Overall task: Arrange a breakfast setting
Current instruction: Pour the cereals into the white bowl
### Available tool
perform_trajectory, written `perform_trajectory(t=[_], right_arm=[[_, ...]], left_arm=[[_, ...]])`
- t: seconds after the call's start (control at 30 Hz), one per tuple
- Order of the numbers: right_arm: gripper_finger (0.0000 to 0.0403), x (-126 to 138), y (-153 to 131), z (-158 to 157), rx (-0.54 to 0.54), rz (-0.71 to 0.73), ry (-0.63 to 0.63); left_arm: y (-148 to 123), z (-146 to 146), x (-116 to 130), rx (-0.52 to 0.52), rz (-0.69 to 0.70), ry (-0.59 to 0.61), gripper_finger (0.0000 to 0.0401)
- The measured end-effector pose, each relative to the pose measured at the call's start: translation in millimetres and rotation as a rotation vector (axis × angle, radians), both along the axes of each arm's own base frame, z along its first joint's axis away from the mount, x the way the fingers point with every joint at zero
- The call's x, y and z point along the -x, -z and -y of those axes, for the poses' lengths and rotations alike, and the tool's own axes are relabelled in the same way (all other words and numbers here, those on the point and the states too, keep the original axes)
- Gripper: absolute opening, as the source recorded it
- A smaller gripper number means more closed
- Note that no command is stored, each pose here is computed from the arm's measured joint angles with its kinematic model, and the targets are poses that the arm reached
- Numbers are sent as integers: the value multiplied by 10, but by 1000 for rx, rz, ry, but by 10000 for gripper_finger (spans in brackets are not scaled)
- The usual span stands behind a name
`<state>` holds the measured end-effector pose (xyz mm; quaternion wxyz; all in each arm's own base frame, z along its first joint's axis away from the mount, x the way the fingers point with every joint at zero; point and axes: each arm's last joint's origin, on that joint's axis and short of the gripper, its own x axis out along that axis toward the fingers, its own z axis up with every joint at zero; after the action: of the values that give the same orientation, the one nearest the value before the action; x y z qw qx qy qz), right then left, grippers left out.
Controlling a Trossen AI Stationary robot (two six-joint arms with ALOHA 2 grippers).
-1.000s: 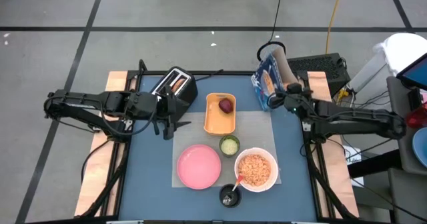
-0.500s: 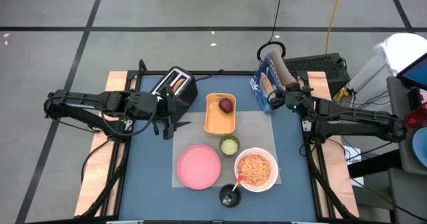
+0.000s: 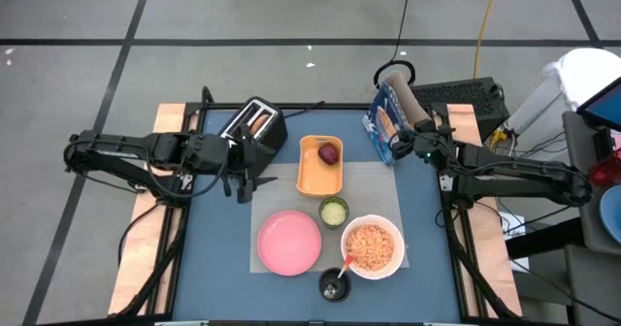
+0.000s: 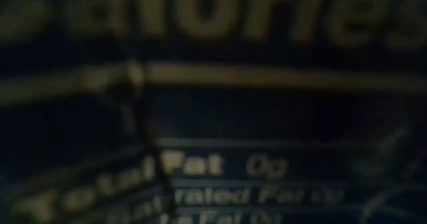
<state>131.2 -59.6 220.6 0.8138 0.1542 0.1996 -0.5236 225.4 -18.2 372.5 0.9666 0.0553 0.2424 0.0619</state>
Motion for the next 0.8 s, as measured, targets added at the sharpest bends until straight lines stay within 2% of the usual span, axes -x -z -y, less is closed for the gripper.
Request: perform_trajectory(t=[0.53, 0.8], right_arm=[[388, -1, 0, -1, 0, -4, -7], [397, -45, -17, -13, -45, 48, -94]], left_arm=[[0, 0, 0, 6, 1, -3, 328], [0, 0, 0, 6, 1, -3, 328]])
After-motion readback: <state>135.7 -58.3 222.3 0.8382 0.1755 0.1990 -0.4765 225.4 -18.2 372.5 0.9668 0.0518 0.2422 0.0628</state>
